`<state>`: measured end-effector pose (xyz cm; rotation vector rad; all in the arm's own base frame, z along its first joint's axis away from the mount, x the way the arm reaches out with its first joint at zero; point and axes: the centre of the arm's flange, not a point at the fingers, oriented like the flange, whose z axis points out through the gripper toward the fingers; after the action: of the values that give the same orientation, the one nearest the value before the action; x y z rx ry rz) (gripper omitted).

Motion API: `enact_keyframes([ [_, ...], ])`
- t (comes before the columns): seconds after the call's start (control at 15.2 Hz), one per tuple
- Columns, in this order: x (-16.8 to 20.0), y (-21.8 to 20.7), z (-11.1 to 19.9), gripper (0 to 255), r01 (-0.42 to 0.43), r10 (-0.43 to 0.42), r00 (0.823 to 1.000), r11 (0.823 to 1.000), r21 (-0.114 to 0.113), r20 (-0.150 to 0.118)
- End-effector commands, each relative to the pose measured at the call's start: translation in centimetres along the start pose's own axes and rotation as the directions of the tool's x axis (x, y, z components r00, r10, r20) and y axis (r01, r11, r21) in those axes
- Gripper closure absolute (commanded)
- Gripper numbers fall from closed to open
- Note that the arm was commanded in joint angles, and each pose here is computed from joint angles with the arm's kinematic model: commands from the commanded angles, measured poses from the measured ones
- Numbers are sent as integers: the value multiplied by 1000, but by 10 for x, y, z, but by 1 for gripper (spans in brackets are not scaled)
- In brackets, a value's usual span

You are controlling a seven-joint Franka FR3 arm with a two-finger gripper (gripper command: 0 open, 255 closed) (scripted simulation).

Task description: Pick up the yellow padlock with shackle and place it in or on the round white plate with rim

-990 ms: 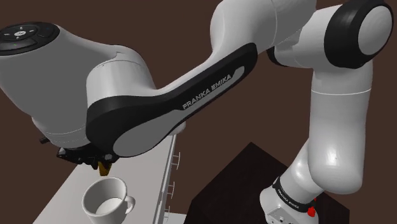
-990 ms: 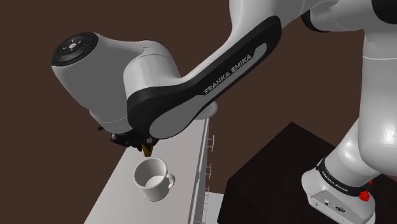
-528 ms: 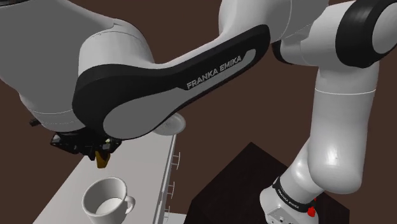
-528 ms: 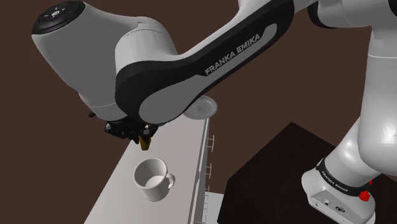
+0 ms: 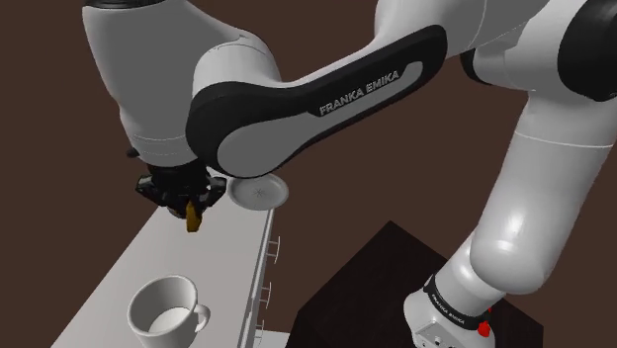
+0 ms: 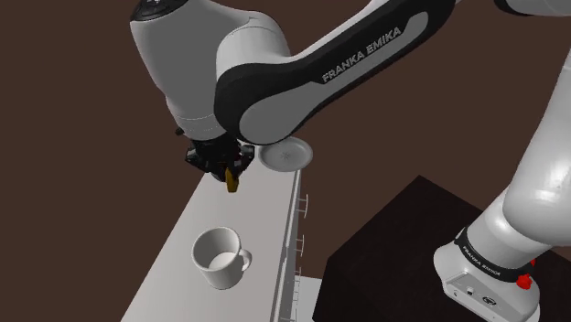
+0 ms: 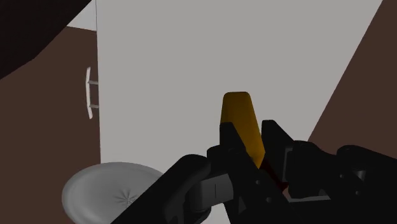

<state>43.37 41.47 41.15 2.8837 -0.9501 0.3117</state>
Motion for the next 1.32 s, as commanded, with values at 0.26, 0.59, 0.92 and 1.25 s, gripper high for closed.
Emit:
enact_keyframes([
  [0.26, 62, 49, 13, 255, 0, 0, 1000, 1000, 0, 0],
  [0.59, 114, 88, 25, 255, 0, 0, 1000, 1000, 0, 0],
  [0.92, 166, 127, 36, 255, 0, 0, 1000, 1000, 0, 0],
  [1.25, 176, 137, 60, 255, 0, 0, 1000, 1000, 0, 0],
])
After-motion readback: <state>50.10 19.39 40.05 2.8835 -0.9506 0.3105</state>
